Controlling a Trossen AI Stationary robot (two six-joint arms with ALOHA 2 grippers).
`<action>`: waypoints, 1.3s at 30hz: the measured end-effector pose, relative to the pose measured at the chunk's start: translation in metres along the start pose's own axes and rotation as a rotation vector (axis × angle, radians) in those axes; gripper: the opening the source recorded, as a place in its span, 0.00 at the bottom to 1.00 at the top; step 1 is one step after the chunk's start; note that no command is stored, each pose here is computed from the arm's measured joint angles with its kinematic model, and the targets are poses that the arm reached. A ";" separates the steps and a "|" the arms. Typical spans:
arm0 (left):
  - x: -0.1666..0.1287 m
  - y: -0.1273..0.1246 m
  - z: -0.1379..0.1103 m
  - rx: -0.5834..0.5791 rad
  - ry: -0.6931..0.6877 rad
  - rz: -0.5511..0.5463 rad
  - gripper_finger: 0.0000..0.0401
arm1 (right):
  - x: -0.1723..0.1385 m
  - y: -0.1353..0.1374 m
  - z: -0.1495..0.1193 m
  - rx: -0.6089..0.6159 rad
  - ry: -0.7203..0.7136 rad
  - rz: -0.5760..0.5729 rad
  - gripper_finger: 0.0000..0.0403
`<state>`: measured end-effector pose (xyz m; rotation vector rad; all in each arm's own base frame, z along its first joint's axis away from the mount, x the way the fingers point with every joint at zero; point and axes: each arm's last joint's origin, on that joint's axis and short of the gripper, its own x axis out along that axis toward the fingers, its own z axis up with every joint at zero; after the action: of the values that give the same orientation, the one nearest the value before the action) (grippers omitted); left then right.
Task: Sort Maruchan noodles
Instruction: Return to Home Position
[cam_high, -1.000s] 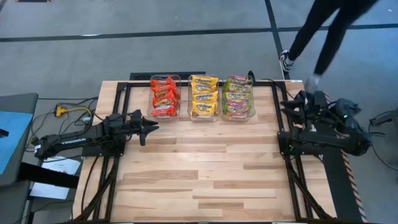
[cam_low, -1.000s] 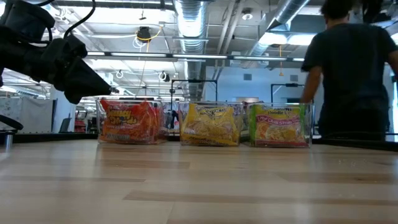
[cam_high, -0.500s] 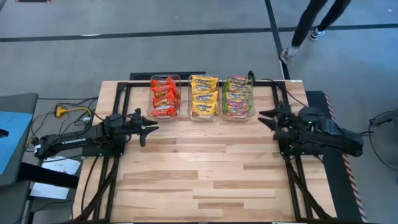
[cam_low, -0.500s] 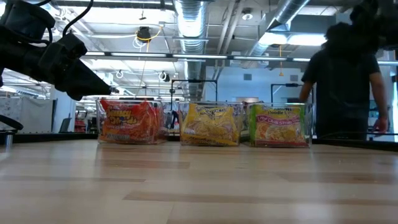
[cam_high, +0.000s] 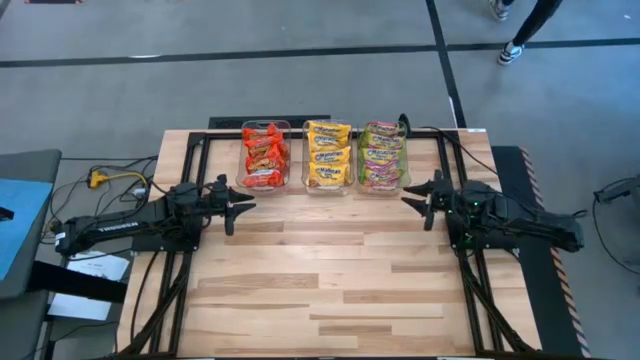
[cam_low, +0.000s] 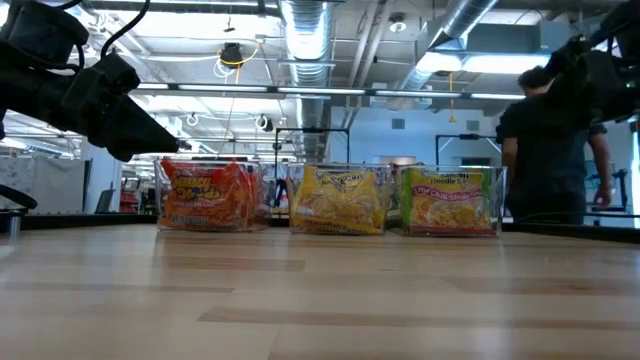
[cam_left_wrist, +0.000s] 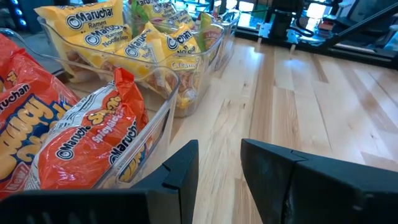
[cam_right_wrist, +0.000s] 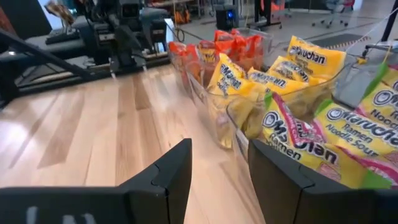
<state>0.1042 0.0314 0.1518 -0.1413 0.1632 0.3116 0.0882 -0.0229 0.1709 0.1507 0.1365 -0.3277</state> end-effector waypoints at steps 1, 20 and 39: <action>0.000 0.000 0.000 0.000 0.000 0.000 0.27 | 0.000 0.000 0.001 0.005 -0.016 0.002 0.45; 0.000 0.000 0.000 0.000 0.000 -0.001 0.27 | 0.001 0.000 -0.001 0.000 0.001 0.011 0.45; 0.000 0.000 0.000 0.001 0.000 -0.001 0.27 | 0.002 0.000 -0.002 -0.001 0.006 0.011 0.45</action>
<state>0.1043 0.0314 0.1516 -0.1406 0.1635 0.3107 0.0896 -0.0229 0.1690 0.1510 0.1416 -0.3159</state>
